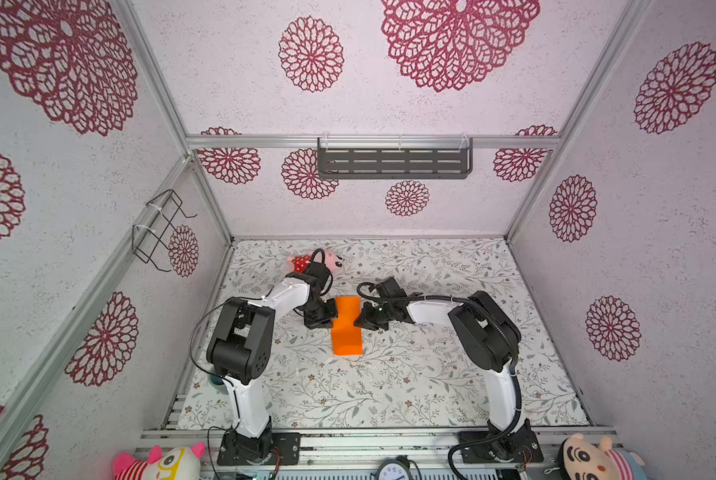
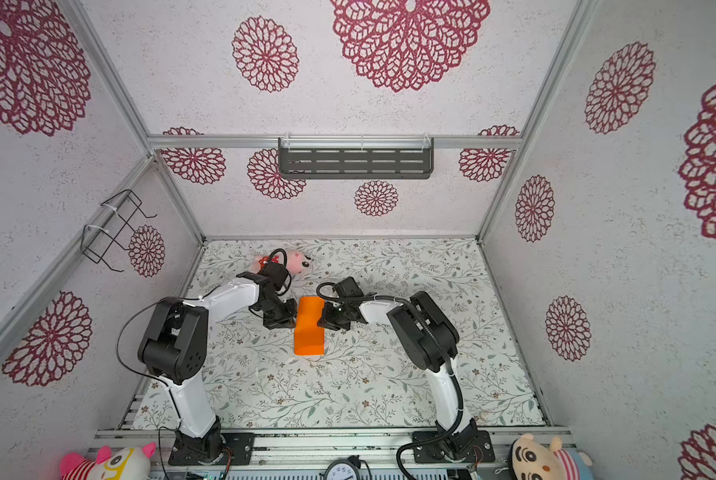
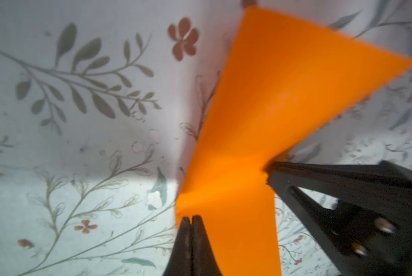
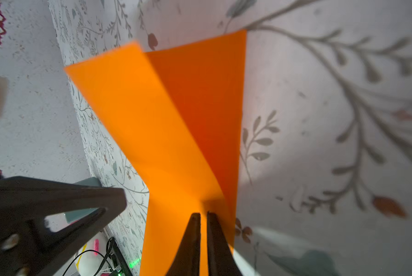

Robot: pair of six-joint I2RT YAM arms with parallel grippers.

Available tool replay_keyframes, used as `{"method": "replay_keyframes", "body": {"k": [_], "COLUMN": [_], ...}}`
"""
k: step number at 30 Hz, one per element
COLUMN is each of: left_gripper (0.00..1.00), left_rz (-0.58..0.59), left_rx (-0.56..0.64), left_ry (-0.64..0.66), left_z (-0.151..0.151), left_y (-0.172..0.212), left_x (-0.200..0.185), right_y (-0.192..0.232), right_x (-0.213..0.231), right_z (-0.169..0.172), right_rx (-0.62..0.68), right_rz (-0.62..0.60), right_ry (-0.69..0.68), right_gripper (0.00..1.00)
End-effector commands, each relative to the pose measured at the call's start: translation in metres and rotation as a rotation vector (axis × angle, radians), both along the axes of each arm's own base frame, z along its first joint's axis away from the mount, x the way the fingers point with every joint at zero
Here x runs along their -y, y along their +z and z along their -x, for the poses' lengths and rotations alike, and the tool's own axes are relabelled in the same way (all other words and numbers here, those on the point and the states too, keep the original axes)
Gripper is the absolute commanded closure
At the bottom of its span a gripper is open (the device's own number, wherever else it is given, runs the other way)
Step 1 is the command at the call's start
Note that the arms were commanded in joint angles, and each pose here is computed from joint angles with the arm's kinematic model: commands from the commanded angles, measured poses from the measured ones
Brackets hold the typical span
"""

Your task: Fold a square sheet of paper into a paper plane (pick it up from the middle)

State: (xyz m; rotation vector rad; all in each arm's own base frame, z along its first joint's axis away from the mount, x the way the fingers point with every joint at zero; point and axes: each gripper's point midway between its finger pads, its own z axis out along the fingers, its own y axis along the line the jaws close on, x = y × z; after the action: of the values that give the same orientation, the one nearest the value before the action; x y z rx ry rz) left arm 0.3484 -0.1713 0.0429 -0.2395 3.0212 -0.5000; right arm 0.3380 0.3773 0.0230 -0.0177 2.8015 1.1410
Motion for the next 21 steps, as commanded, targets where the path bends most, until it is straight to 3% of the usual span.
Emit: {"method": "replay_keyframes", "body": {"k": [1,4,10,21], "left_gripper": [0.95,0.95,0.95,0.96], "left_rz": [0.111,0.146,0.066,-0.050], "left_rx": [0.114,0.082,0.004,-0.083], "left_ry": [0.001,-0.003,-0.024,-0.008], "left_z": [-0.024,-0.029,-0.028,-0.005], "left_y": [0.028,0.015,-0.021,-0.054], "left_x": [0.018,0.027,0.018,-0.031], "right_y": [-0.065,-0.067,-0.068,-0.071], "right_x": [0.046,0.046,0.048,0.053], "right_z": [0.027,0.028,0.029,0.032], "right_rx": [-0.114,-0.118,-0.118,-0.124], "right_rz": [0.262,0.263,0.273,0.290], "right_ry": [-0.040,-0.038,-0.034,-0.035], "right_gripper": [0.87,0.87,0.87,0.87]}}
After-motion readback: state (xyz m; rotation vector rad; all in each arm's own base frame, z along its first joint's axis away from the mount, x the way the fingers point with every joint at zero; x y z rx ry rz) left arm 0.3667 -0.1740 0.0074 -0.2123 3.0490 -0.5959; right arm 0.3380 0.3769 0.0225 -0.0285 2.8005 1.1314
